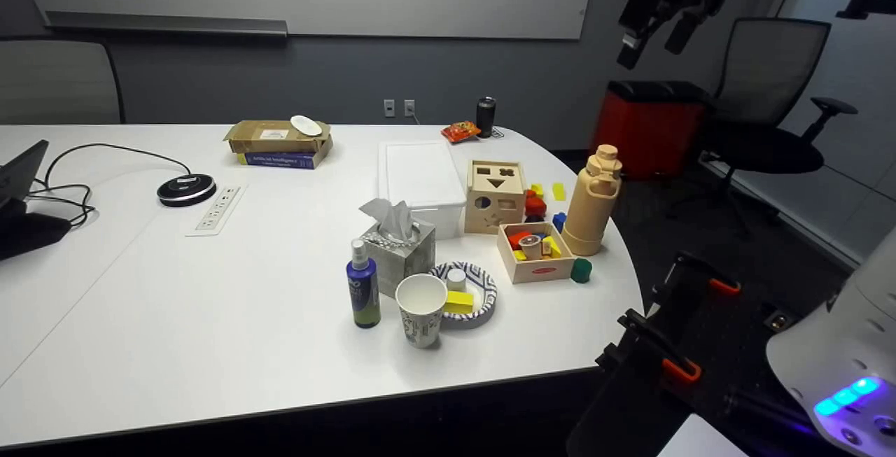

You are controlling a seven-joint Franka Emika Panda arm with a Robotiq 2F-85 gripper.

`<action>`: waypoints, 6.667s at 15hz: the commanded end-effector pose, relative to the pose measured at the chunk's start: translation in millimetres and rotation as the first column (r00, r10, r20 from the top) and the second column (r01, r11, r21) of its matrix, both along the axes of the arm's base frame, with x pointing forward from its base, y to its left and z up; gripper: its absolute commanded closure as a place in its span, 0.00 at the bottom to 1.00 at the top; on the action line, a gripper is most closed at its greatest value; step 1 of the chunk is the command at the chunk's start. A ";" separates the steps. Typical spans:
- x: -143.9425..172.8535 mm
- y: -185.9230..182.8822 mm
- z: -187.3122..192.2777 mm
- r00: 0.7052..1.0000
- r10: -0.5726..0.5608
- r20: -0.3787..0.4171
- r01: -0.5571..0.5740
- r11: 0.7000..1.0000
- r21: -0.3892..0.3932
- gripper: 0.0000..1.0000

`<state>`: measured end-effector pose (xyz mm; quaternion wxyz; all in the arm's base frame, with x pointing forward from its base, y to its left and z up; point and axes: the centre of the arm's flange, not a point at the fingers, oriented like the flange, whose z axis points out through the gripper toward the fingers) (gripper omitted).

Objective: Take lid off the bowl

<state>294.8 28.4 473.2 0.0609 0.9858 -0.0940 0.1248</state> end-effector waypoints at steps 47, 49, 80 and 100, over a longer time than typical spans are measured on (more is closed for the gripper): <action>305.7 88.4 -399.0 0.656 0.728 -0.200 -0.673 0.443 -0.593 0.00; 302.7 90.2 -401.3 0.659 0.724 -0.203 -0.661 0.430 -0.615 0.00; 280.0 54.5 -389.8 0.812 0.553 -0.187 -0.565 0.664 -0.490 0.00; 330.4 52.5 -385.3 0.805 0.571 -0.160 -0.545 0.606 -0.579 0.00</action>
